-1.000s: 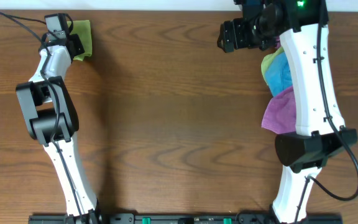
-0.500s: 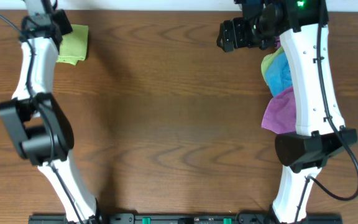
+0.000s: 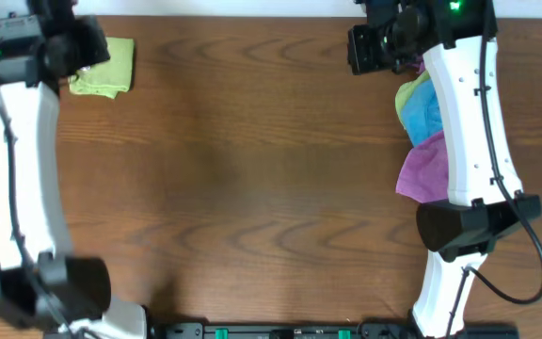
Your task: Fold the cloth
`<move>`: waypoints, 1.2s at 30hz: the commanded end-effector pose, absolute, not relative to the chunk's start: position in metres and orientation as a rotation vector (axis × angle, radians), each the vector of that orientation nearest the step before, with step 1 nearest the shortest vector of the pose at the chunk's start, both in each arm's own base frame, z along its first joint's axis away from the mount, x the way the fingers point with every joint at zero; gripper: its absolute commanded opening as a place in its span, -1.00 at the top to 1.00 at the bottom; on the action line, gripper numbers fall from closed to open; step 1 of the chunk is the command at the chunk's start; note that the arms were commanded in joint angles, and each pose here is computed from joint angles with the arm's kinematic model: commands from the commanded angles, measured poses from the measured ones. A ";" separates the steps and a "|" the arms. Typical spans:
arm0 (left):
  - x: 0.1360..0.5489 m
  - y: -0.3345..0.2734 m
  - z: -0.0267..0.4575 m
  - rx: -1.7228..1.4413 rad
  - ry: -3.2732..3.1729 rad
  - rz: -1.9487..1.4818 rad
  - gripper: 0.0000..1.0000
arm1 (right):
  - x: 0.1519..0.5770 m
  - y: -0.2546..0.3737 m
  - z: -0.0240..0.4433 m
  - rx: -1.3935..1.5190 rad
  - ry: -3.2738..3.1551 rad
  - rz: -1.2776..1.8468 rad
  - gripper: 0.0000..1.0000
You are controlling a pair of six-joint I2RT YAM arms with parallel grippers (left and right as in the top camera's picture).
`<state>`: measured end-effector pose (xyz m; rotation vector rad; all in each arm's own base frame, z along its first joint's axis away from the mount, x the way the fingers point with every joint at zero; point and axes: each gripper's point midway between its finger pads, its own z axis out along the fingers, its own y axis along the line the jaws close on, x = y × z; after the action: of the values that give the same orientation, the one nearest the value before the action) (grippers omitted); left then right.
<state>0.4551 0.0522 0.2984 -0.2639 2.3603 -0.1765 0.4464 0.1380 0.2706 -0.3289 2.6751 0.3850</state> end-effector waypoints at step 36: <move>0.258 -0.048 0.310 -0.007 2.306 -0.227 -0.91 | 0.240 0.071 0.314 -0.334 2.419 0.211 -0.98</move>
<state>0.2604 -0.0460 0.3077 0.0122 2.3081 -0.2046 0.2385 0.0716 0.3173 -0.3346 2.4050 0.2226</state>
